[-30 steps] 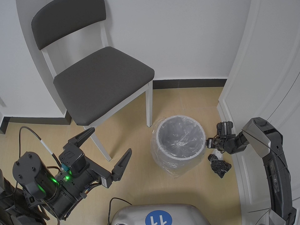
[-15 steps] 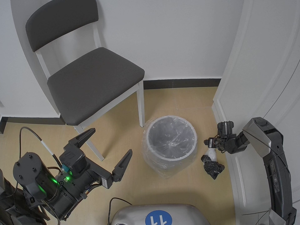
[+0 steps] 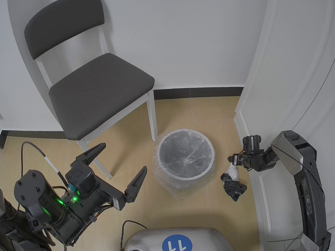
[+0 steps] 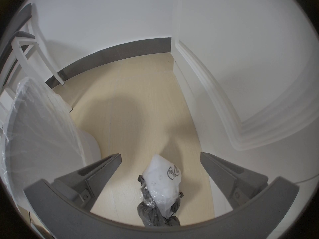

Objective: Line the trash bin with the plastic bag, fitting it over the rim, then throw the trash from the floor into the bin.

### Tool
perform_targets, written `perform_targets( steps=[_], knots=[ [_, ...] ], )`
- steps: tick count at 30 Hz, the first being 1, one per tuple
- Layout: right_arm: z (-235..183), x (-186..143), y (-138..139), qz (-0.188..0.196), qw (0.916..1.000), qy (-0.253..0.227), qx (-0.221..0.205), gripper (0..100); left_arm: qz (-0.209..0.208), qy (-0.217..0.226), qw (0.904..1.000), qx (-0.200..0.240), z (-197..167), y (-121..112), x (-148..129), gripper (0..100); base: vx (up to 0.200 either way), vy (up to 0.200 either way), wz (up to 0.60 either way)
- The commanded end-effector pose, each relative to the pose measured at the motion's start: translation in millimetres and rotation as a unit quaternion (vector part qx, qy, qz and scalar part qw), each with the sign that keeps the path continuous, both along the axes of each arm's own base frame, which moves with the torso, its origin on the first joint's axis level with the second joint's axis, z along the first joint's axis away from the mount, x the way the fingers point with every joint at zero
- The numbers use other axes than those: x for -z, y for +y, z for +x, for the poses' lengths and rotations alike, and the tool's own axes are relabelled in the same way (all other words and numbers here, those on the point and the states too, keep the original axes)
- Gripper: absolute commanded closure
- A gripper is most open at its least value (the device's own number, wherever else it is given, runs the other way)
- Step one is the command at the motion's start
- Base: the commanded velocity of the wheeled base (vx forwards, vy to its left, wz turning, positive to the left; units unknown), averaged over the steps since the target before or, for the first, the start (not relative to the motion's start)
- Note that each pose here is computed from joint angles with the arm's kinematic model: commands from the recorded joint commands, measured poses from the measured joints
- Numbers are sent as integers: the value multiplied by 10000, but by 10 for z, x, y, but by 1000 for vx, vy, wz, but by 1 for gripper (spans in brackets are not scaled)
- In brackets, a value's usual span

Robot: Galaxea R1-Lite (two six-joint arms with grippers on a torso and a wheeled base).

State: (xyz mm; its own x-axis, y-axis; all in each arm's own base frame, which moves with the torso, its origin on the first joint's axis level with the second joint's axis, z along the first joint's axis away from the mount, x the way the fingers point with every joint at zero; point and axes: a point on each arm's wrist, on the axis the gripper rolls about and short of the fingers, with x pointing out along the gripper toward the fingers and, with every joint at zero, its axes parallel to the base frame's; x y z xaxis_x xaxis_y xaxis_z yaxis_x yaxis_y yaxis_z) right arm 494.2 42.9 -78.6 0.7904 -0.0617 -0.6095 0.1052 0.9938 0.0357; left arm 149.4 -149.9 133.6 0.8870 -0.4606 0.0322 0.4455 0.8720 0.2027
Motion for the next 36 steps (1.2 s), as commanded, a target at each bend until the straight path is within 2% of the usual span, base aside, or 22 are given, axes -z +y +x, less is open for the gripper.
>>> perform_targets(
  steps=[1, 9, 20, 23, 27, 28, 36],
  knots=[
    [-3, -7, 11, 2, 10000, 0, -11, 0, -14, -6, 10000, 13, -7, -1, -5, 0, -200, 0, 0],
    [-10, -8, 26, -9, 10000, 8, -24, 0, 4, 0, 10000, 13, -4, -4, 1, 0, -200, 0, 0],
    [173, 168, 36, 39, 9999, -131, 0, 0, 55, 47, 10000, 13, 0, -9, 28, 0, 0, 0, 0],
    [227, 200, 25, 53, 10000, 34, 39, 0, 72, 63, 10000, 20, 6, -15, 39, 0, 0, 0, 0],
    [403, 215, 59, 403, 9987, 126, 283, 0, 128, 115, 9999, 13, 22, -33, 73, 0, 0, 0, 0],
    [374, 311, 57, 405, 9983, 292, 299, 0, 128, 115, 9999, 13, 22, -33, 73, 0, 0, 0, 0],
    [337, 441, 173, 658, 9966, 460, -177, 0, 151, 136, 9998, 13, 21, -32, 85, 0, 0, 0, 0]
  ],
)
